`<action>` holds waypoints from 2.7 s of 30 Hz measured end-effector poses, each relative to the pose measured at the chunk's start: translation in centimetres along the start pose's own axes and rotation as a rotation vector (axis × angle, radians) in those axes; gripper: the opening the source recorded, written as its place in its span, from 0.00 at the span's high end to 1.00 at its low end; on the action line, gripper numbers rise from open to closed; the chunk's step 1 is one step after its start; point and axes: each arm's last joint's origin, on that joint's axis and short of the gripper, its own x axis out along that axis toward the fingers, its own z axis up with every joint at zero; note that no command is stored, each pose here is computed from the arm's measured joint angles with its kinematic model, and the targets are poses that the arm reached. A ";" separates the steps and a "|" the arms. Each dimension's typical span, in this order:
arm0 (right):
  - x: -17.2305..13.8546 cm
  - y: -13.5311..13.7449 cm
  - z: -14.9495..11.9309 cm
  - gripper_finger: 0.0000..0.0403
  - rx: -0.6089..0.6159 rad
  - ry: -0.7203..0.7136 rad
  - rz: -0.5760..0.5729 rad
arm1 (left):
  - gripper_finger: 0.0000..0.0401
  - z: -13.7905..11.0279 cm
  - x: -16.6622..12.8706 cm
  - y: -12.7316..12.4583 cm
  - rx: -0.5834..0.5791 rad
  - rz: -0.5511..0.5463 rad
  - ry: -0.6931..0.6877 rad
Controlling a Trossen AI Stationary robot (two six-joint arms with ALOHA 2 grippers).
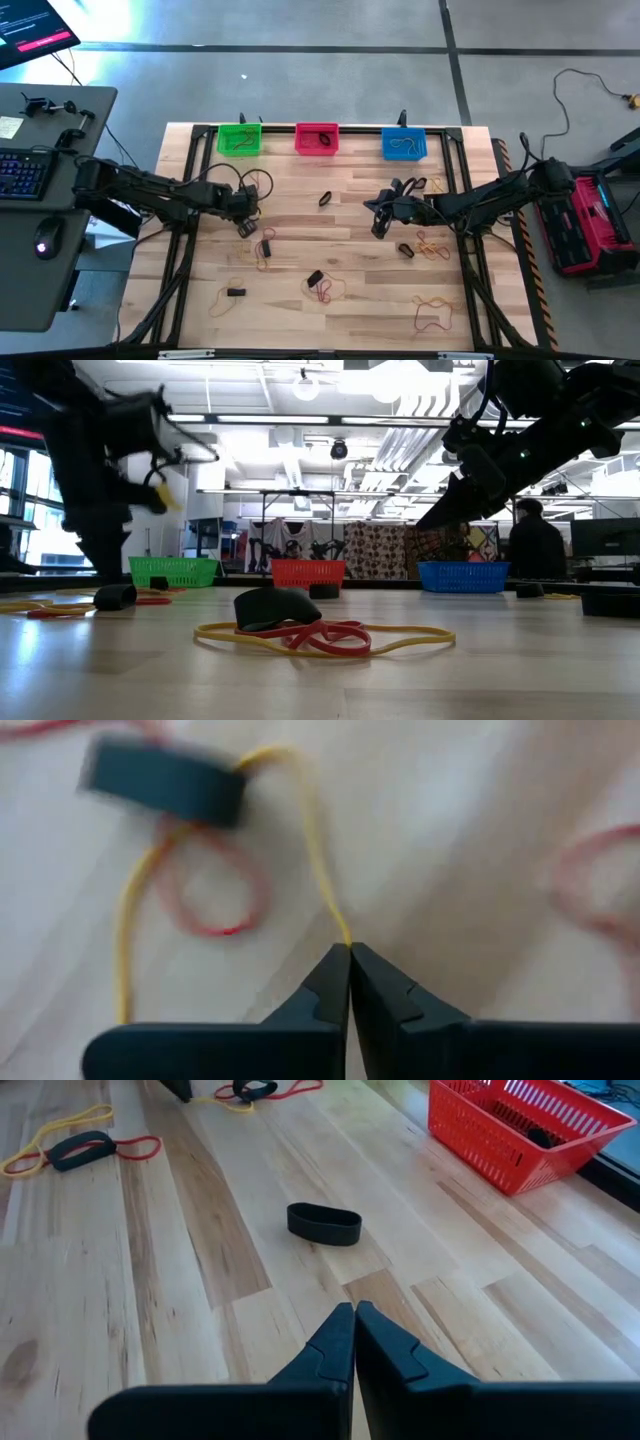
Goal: Sort rubber bands into baskets
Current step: Put the yellow rubber band into the blue bin
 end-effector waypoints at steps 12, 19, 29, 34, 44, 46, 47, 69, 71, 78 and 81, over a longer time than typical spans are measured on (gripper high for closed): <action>0.0 0.0 0.0 1.00 0.027 -0.002 0.004 | 1.00 2.0 -3.2 -1.2 0.031 -0.078 -0.151; 0.0 0.1 0.0 1.00 0.027 0.003 0.023 | 1.00 2.9 -4.9 -1.3 0.047 -0.110 -0.222; 0.0 0.1 0.0 1.00 0.027 0.003 0.025 | 1.00 3.6 -6.7 -1.3 0.054 -0.144 -0.297; 0.0 0.1 0.0 1.00 0.027 0.003 0.025 | 1.00 4.0 -7.6 -1.2 0.068 -0.155 -0.337; 0.0 0.1 0.0 1.00 0.027 0.003 0.024 | 1.00 4.6 -9.3 -1.1 0.090 -0.177 -0.402; 0.0 0.1 0.0 1.00 0.027 0.002 0.025 | 1.00 4.8 -9.7 -1.2 0.098 -0.182 -0.416; 0.0 0.1 0.1 1.00 0.028 0.000 0.025 | 1.00 4.9 -9.9 -1.2 0.103 -0.183 -0.422; 3.3 2.6 1.9 0.59 -0.046 -0.149 0.194 | 1.00 7.1 -10.9 -2.4 0.123 -0.262 -0.625; 4.2 3.2 2.4 0.53 -0.048 -0.146 0.194 | 1.00 7.4 -10.8 -2.5 0.127 -0.262 -0.636; 7.7 5.7 5.1 0.38 -0.110 -0.183 0.193 | 1.00 8.3 -10.4 -2.8 0.131 -0.266 -0.679; 9.0 6.5 6.2 0.34 -0.143 -0.204 0.178 | 1.00 8.5 -10.3 -2.9 0.141 -0.271 -0.693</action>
